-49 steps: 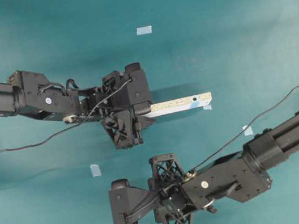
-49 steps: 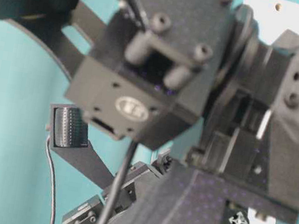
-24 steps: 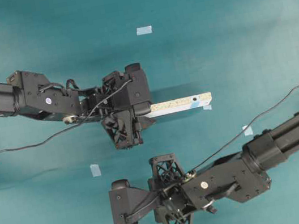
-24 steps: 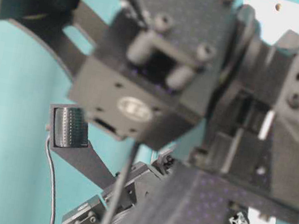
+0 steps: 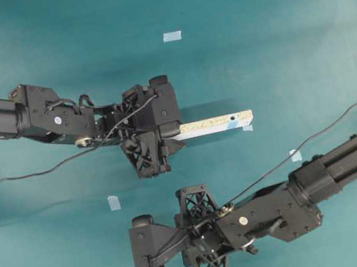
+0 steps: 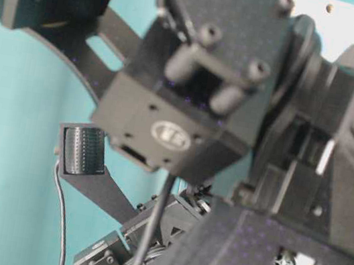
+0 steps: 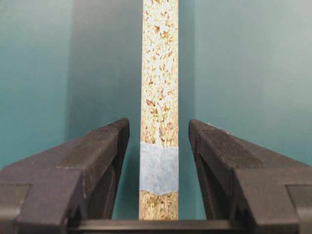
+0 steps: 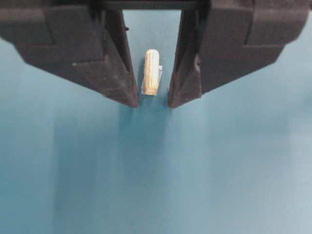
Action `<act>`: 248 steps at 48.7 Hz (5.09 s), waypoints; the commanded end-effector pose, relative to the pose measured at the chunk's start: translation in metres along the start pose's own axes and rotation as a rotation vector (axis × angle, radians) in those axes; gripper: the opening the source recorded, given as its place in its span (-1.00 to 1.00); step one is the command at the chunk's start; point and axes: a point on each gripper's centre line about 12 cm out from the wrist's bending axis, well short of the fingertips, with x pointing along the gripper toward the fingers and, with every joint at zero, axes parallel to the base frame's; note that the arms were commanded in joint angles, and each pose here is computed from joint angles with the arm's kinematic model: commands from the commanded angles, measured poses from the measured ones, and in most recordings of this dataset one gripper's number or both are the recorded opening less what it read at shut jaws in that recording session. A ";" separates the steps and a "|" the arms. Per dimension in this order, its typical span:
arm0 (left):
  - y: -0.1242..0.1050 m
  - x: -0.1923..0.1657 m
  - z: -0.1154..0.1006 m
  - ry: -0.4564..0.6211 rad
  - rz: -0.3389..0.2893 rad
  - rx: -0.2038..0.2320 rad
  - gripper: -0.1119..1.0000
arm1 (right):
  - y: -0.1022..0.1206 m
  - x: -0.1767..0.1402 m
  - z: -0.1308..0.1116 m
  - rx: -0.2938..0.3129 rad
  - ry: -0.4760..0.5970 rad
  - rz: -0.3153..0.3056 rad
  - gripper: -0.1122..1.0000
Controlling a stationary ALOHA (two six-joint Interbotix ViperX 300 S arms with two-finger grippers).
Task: Move the wooden board into place and insert the rod into its hole.
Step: 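Close the right gripper on the dowel and lift it, then carry the dowel with the right gripper over the strip's hole, then lower the dowel into the hole at the strip's right end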
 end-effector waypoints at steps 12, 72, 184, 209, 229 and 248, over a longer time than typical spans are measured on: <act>-0.003 -0.011 0.016 -0.050 -0.006 -0.003 0.13 | 0.006 -0.010 0.006 -0.004 -0.026 0.015 -0.19; -0.006 -0.011 0.013 -0.030 -0.012 0.002 0.13 | 0.010 -0.080 0.029 -0.074 -0.219 0.075 -0.64; -0.008 -0.010 0.004 -0.007 -0.015 0.005 0.08 | -0.189 -0.175 -0.087 0.024 -0.953 0.171 -0.64; -0.011 -0.009 -0.003 0.041 -0.019 0.014 -0.42 | -0.207 -0.173 -0.105 0.016 -1.003 0.122 -0.64; -0.011 -0.008 -0.001 0.053 -0.019 0.012 -0.42 | -0.216 -0.154 -0.110 0.040 -1.062 0.150 -0.64; -0.010 -0.008 0.003 0.042 -0.017 0.008 -0.42 | -0.217 -0.139 -0.108 0.047 -1.088 0.178 -0.64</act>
